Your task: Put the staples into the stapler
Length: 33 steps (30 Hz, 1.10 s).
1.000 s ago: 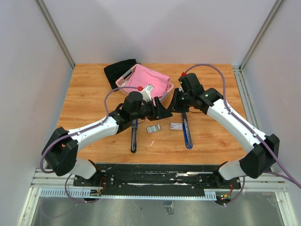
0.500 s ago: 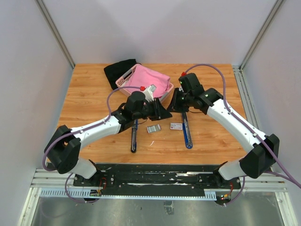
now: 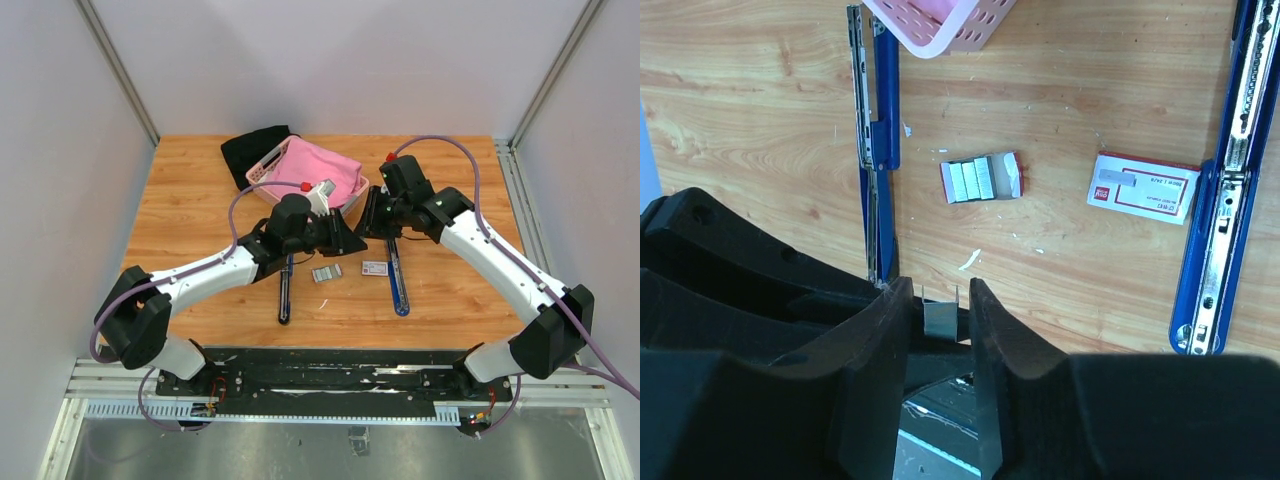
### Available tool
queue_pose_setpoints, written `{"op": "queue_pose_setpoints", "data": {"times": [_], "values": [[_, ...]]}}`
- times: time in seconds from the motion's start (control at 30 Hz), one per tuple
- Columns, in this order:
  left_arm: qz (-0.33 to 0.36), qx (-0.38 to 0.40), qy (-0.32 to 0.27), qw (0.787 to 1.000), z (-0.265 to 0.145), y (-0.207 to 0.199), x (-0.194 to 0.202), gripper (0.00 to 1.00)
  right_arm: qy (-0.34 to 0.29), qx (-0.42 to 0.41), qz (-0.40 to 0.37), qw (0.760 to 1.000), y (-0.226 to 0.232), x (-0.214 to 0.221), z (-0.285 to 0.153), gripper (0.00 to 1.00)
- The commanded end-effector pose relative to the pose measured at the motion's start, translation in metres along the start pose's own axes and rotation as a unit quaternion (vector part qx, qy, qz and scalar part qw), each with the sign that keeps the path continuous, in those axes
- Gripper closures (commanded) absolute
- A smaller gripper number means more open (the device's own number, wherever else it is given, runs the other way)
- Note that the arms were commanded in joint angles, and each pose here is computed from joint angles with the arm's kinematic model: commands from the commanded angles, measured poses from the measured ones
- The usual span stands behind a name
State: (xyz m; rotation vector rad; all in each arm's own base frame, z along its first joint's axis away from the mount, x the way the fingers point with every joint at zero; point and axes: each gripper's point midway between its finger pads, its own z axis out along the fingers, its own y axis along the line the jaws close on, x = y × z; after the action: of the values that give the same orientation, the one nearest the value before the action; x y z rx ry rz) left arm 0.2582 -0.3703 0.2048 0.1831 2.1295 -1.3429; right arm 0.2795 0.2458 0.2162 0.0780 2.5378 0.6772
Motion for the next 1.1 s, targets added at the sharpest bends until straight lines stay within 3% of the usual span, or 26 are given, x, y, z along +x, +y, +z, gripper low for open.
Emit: {"op": "queue_pose_setpoints", "data": {"times": [0.0,0.47,0.9,1.0,1.07], "values": [[0.018,0.011,-0.011,1.000,0.003,-0.013,-0.009,0.84,-0.022,0.004,-0.001,1.000,-0.001,-0.012,-0.011,0.72],[0.018,0.011,-0.004,1.000,0.005,-0.015,-0.005,0.84,-0.039,0.015,-0.008,0.999,-0.004,-0.023,-0.011,0.73],[0.017,0.011,-0.003,1.000,0.006,-0.015,-0.005,0.84,-0.038,0.019,-0.013,0.999,-0.007,-0.022,-0.010,0.83],[0.018,0.010,-0.003,1.000,0.007,-0.015,-0.006,0.77,-0.041,0.019,-0.019,0.999,-0.007,-0.023,-0.012,0.85],[0.019,0.011,-0.005,1.000,0.007,-0.016,-0.007,0.61,-0.043,0.021,-0.024,0.999,-0.009,-0.024,-0.012,0.86]]}}
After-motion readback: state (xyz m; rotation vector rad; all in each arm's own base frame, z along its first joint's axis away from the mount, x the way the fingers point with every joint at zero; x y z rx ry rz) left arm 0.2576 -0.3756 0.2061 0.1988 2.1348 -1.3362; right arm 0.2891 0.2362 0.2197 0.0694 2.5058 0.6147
